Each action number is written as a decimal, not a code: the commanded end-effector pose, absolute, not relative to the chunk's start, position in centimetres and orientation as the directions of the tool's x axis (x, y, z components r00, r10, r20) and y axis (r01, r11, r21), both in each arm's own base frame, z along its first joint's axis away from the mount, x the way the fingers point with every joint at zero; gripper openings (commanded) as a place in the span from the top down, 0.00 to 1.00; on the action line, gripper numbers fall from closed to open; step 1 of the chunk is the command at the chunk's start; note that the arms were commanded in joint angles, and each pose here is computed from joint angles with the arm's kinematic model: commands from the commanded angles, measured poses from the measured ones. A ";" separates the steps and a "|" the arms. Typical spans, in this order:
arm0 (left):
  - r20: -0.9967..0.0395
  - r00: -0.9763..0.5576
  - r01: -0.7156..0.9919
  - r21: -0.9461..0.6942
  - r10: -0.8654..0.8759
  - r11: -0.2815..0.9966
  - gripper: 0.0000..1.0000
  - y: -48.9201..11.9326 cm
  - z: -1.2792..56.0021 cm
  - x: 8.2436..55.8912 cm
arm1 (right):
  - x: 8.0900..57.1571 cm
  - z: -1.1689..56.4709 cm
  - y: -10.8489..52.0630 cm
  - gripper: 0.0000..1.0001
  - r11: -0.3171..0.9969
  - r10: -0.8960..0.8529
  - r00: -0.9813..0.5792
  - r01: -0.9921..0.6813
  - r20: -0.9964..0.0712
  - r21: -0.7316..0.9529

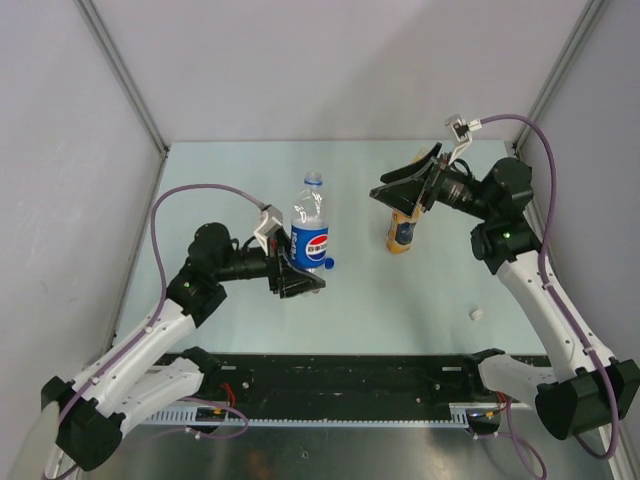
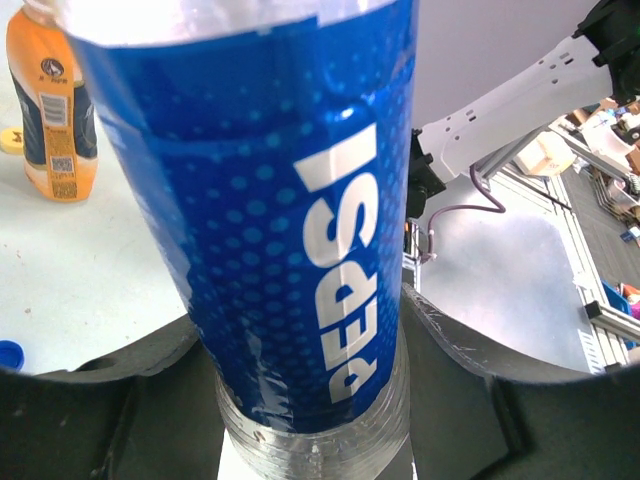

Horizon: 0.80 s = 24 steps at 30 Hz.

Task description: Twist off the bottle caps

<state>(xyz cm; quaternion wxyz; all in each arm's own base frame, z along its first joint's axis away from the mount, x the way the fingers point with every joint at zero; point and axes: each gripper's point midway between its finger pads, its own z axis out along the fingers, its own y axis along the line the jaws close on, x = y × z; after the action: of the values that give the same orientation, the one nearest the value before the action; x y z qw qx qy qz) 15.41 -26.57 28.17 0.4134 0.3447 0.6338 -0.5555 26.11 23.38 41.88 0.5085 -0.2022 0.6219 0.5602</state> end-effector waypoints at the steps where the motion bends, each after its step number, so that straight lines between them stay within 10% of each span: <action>1: -0.906 -0.422 0.899 -0.420 -0.011 0.125 1.00 -27.0 27.4 15.6 | 25.6 43.0 23.8 0.01 0.226 0.327 -0.420 -0.835 -0.847 0.501; 24: -0.894 -0.441 0.897 -0.437 0.075 0.071 1.00 -29.4 25.2 15.2 | 26.4 40.8 29.8 0.14 0.042 0.289 -0.577 -0.789 -0.764 0.612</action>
<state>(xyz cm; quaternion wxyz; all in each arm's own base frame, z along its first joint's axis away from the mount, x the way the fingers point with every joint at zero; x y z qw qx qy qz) 15.38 -29.00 23.33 0.3370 0.3558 0.6696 -0.5581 27.24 29.25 38.88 0.3986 -0.1928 0.6270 0.6410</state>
